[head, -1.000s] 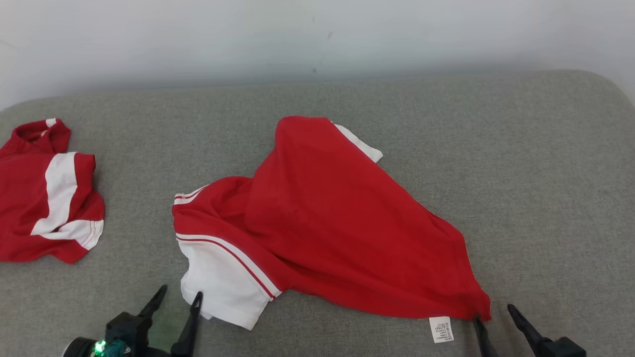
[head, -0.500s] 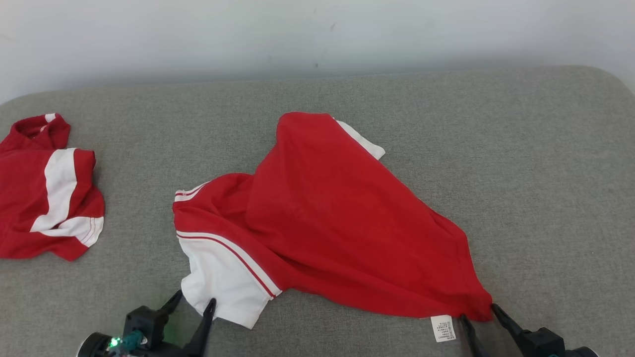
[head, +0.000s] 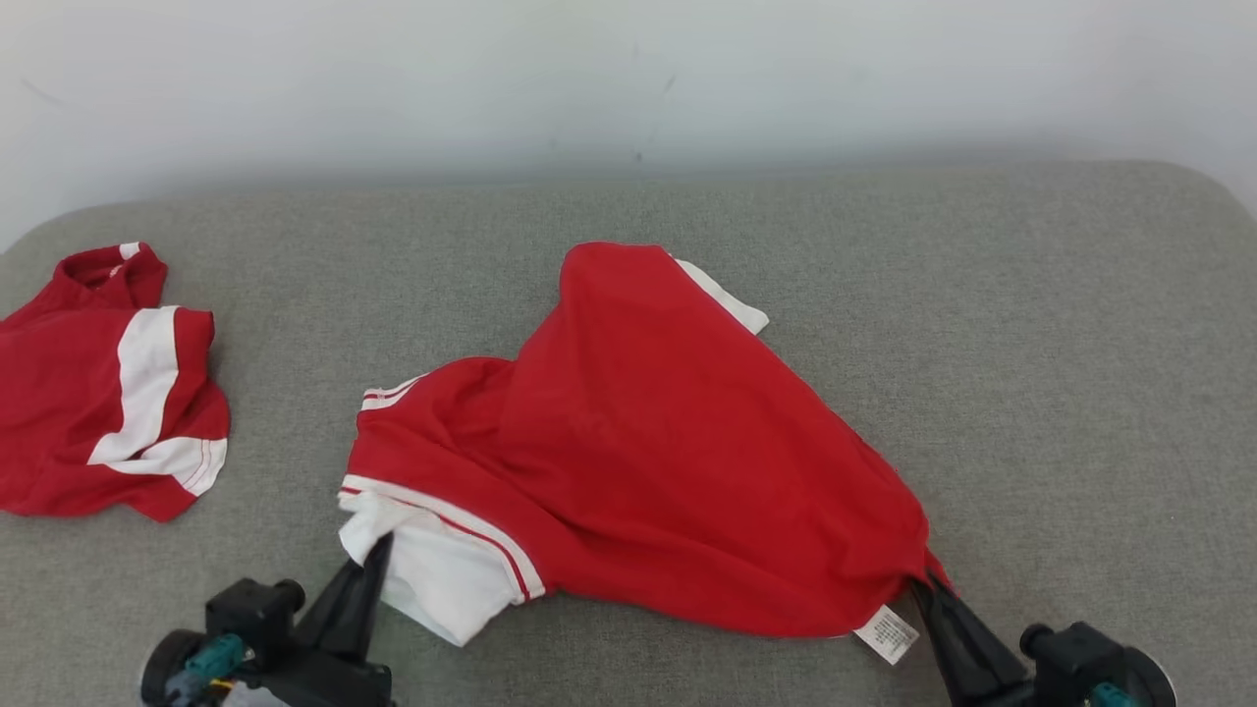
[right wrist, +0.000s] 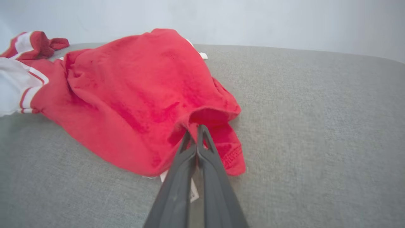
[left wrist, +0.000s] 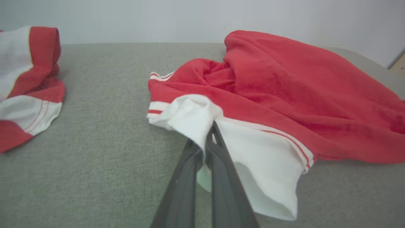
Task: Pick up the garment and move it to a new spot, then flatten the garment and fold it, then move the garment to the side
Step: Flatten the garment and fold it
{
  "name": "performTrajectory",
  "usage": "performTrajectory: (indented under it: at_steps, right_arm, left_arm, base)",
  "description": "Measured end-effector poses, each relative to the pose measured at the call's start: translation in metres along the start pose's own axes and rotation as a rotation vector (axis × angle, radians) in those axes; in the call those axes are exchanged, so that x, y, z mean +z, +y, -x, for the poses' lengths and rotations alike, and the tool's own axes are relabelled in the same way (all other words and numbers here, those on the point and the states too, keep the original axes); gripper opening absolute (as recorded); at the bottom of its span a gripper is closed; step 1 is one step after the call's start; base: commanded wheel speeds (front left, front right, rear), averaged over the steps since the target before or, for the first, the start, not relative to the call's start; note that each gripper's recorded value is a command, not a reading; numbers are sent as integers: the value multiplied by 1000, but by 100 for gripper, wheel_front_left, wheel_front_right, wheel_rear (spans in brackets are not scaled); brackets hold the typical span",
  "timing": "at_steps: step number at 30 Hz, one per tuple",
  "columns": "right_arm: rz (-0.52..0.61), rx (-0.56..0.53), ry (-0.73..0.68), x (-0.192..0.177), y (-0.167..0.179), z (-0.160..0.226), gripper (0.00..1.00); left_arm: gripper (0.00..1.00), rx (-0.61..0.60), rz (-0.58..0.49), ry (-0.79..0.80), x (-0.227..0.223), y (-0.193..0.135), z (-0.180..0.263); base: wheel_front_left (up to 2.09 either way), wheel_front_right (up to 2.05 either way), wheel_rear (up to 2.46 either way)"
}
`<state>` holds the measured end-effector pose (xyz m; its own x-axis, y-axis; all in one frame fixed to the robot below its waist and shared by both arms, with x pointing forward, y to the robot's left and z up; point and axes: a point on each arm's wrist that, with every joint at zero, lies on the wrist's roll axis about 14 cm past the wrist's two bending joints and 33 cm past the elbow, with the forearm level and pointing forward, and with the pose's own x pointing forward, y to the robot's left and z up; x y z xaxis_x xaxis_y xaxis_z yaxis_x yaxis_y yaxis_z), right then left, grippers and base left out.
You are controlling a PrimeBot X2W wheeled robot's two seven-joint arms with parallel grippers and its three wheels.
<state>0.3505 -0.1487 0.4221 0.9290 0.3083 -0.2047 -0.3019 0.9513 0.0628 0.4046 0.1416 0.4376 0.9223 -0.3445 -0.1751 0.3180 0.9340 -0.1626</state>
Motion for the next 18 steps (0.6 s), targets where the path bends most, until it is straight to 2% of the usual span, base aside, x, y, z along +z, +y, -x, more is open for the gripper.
performTrajectory:
  at_steps: [6, 13, 18]
  right_arm:
    - [-8, 49, -184, 64, 5, -20, 0]
    - [-65, 75, -407, 161, -10, -66, 0]
    - [-62, 99, -537, 237, -23, -108, 0]
  left_arm:
    - [0, -38, -72, -162, 61, 1, -8]
    - [0, -154, -196, -389, 185, -15, -51]
    - [0, -188, -220, -497, 273, -16, -86]
  base:
    - [0, 0, 0]
    - [0, 0, 0]
    - [0, 0, 0]
